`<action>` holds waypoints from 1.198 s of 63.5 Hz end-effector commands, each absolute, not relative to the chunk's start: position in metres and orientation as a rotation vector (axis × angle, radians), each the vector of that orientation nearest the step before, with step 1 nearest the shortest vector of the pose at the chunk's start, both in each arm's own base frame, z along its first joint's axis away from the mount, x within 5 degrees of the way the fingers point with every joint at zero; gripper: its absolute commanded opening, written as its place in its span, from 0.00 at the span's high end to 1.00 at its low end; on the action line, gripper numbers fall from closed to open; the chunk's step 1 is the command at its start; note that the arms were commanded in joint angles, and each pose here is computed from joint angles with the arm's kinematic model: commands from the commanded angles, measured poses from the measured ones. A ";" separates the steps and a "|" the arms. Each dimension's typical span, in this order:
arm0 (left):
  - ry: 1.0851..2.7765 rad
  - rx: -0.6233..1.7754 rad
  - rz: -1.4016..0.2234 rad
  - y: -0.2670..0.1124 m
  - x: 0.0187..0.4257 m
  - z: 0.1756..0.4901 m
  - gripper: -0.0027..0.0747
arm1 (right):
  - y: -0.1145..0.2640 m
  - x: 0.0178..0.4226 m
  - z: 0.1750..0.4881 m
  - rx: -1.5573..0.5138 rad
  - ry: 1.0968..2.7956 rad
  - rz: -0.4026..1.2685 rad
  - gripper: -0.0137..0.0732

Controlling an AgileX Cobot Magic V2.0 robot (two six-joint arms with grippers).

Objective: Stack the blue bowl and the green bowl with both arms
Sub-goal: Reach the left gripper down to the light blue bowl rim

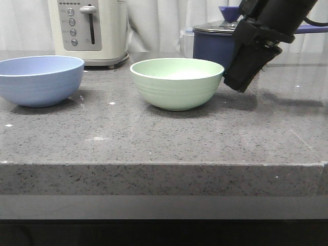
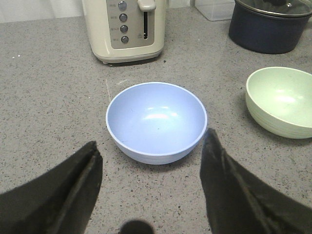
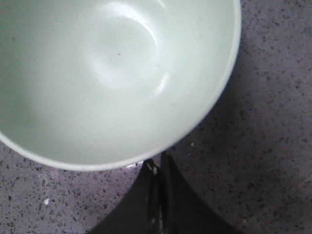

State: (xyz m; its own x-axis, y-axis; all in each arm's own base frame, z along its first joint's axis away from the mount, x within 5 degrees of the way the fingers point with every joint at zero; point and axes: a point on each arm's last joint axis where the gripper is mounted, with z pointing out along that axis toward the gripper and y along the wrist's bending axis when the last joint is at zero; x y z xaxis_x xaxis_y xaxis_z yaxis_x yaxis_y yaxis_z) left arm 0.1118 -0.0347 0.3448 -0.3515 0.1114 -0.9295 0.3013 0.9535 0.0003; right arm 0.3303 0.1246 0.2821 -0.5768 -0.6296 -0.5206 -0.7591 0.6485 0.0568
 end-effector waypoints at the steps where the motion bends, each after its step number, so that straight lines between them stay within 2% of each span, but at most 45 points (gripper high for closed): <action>1: 1.827 0.285 -0.221 -0.036 0.114 0.361 0.40 | 0.125 0.327 0.305 -1.063 2.322 0.387 0.92; 20: 1.831 0.286 -0.221 -0.036 0.115 0.362 0.40 | 0.125 0.326 0.304 -1.074 2.334 0.396 0.92; 33: 1.929 0.318 -0.179 -0.040 0.129 0.380 0.40 | 0.125 0.326 0.304 -1.075 2.335 0.397 0.92; 52: 2.210 0.314 -0.028 -0.042 0.185 0.398 0.39 | 0.125 0.326 0.304 -1.075 2.335 0.397 0.92; 59: 2.320 0.247 0.007 -0.036 0.216 0.399 0.30 | 0.125 0.326 0.304 -1.075 2.335 0.397 0.92; 65: 2.397 0.183 -0.011 -0.031 0.244 0.395 0.22 | 0.125 0.326 0.304 -1.075 2.335 0.397 0.92; 76: 2.503 0.186 -0.140 -0.033 0.285 0.378 0.24 | 0.125 0.326 0.304 -1.075 2.335 0.397 0.92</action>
State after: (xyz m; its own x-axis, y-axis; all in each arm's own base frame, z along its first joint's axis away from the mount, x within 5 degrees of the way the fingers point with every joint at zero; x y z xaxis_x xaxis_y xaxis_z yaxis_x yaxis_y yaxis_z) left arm 0.2702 -0.0291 0.3691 -0.8198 0.1295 -0.5579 0.1487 0.9888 0.0110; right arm 0.3287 0.1247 0.2817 -0.5757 -0.6386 -0.5106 -0.7668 0.6385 0.0660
